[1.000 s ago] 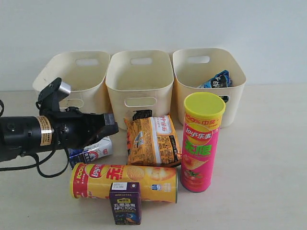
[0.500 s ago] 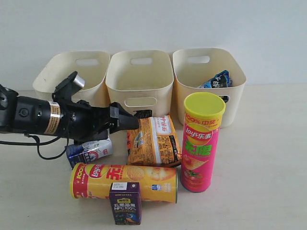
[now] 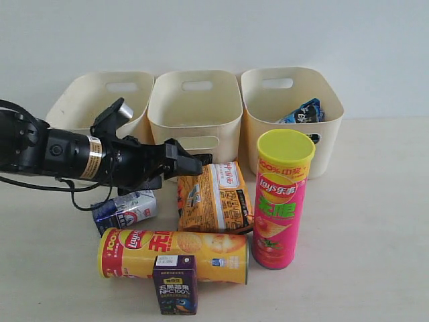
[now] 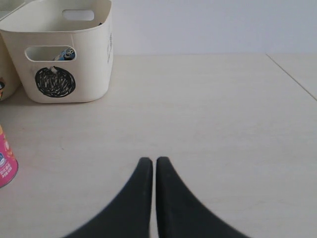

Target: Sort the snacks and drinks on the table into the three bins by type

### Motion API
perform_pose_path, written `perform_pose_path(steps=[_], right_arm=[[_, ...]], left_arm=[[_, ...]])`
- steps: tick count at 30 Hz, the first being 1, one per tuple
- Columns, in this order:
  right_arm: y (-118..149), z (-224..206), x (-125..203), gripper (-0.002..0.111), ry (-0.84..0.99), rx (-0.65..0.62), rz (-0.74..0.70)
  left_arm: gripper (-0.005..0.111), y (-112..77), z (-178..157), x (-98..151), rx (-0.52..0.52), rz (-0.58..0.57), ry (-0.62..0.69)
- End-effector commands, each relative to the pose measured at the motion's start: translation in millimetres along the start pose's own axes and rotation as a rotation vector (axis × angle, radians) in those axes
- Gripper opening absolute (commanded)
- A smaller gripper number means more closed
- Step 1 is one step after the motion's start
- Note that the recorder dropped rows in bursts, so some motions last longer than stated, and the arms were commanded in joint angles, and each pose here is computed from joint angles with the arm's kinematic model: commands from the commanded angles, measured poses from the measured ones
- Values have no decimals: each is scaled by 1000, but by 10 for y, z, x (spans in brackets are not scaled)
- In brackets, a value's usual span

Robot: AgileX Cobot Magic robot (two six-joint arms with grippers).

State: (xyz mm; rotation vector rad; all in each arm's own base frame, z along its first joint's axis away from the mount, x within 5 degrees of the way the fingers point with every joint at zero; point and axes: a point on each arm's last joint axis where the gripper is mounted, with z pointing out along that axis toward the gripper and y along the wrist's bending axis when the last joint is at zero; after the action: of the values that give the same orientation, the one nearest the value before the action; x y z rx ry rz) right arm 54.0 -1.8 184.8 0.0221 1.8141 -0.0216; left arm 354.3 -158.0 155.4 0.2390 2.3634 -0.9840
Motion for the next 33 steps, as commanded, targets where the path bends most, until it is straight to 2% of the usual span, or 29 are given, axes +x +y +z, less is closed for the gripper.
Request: perform_pose_path(steps=[1, 8, 11, 23, 27, 33], right_arm=[[-1, 1, 7, 0, -8, 1, -10], [-1, 1, 7, 0, -8, 1, -10], [-1, 1, 7, 0, -8, 1, -10], [-1, 1, 7, 0, -8, 1, -10], [-1, 1, 7, 0, -8, 1, -10], [-1, 1, 7, 0, -8, 1, -10]], left_arm=[[93, 34, 69, 23, -15, -6, 26], [93, -114, 232, 13, -18, 51, 36], [93, -130, 307, 5, -18, 24, 38], [93, 57, 397, 43, -150, 42, 44], [93, 13, 509, 44, -80, 32, 67], [91, 37, 697, 100, -112, 39, 81]])
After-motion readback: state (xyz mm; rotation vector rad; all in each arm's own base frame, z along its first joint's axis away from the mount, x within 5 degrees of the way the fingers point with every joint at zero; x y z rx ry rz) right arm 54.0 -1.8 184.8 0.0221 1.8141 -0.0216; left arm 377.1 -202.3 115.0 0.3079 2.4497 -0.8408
